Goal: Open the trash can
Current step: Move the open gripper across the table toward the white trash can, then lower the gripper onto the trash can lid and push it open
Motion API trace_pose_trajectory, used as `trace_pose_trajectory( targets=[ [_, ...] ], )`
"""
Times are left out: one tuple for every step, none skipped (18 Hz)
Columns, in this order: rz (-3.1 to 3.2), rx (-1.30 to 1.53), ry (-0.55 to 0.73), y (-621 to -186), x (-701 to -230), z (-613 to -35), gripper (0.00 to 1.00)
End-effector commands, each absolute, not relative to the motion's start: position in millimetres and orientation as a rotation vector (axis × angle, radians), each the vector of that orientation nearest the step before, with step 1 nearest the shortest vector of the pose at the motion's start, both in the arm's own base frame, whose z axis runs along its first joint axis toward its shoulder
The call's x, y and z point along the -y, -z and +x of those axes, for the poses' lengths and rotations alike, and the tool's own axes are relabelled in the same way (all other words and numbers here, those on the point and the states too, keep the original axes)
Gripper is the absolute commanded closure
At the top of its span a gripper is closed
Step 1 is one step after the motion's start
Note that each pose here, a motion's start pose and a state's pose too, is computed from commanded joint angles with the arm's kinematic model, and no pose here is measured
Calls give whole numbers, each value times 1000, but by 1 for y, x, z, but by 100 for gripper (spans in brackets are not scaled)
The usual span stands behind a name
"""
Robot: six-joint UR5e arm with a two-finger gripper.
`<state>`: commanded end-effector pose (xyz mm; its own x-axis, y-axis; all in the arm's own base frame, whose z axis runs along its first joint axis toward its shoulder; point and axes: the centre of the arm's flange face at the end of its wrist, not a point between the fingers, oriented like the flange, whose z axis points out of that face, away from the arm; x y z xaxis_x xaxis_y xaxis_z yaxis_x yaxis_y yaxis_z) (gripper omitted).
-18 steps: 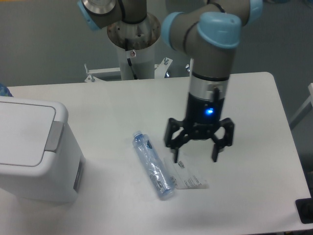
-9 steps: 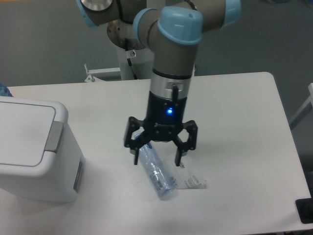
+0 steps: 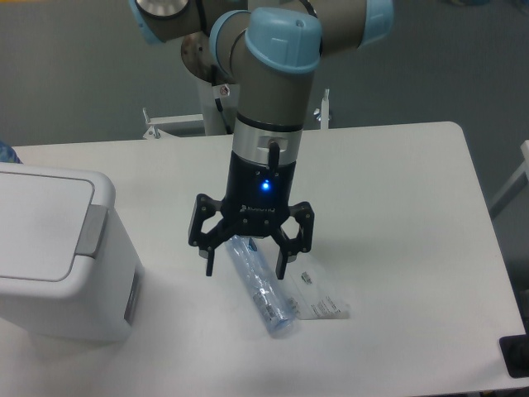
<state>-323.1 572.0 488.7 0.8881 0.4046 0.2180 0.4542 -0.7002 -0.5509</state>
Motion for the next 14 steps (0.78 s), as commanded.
trace_pose_trajectory(
  targets=[
    [-2429,645,125,-489,-576,-315,0],
    [-2427,661,138,-489,-581,-308,0],
    [-2429,666,143,-489,-584,-300,0],
    [-2434,660,149,-489,-588,-288,0],
    [-2438,650,155,-492,-588,-273,0],
    [-2444,639,161,-492,-588,-261,0],
    [-2443,625,161,-497,-586,-252,0],
    [-2443,612,162,-500,-586,-244,0],
    [-2446,603,164,-501,-586,-237,0],
    [-2452,596,171,-500,-585,-230,0],
    [-2463,596,178,-495,-583,-224,0],
    [-2469,589,183,-492,-581,-216,0],
    [-2477,584,192,-488,-580,-211,0],
    [-2483,570,193,-487,-580,-204,0]
  ],
)
